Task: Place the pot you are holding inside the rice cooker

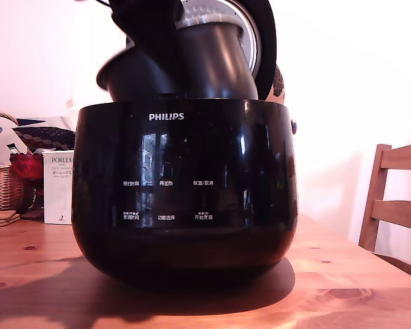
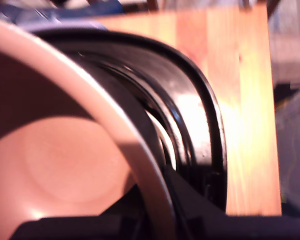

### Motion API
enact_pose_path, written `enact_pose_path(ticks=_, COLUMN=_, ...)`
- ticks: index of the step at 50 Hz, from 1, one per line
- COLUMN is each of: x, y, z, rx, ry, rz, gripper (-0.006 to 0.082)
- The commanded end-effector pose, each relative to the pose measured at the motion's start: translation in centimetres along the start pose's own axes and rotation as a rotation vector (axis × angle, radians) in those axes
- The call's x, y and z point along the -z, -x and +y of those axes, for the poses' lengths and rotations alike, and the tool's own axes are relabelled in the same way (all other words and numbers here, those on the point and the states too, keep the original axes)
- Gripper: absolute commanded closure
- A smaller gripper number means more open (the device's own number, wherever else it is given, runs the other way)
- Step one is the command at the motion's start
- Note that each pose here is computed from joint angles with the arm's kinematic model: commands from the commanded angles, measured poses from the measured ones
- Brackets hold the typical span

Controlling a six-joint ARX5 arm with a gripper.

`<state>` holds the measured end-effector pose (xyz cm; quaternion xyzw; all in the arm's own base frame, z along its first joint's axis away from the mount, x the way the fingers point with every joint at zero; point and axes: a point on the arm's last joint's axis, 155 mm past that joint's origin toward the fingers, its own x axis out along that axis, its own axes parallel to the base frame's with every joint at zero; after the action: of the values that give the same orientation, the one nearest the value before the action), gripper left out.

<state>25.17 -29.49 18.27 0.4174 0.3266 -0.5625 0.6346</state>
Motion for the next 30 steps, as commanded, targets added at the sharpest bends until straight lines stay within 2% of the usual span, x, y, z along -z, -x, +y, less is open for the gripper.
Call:
enact_pose_path(ticks=1, x=-0.8, y=1.0, z=0.8, rx=-0.052, ry=-0.035, rz=-0.016, gripper=0.0791)
enact_pose_path(ticks=22, x=1.8, y=1.0, z=0.9, rx=-0.132, ry=-0.206, rz=0.197, gripper=0.0791)
enact_pose_path(ticks=30, x=1.7, y=1.0, z=0.7, rx=-0.137, ry=-0.243, rz=0.209, gripper=0.0791)
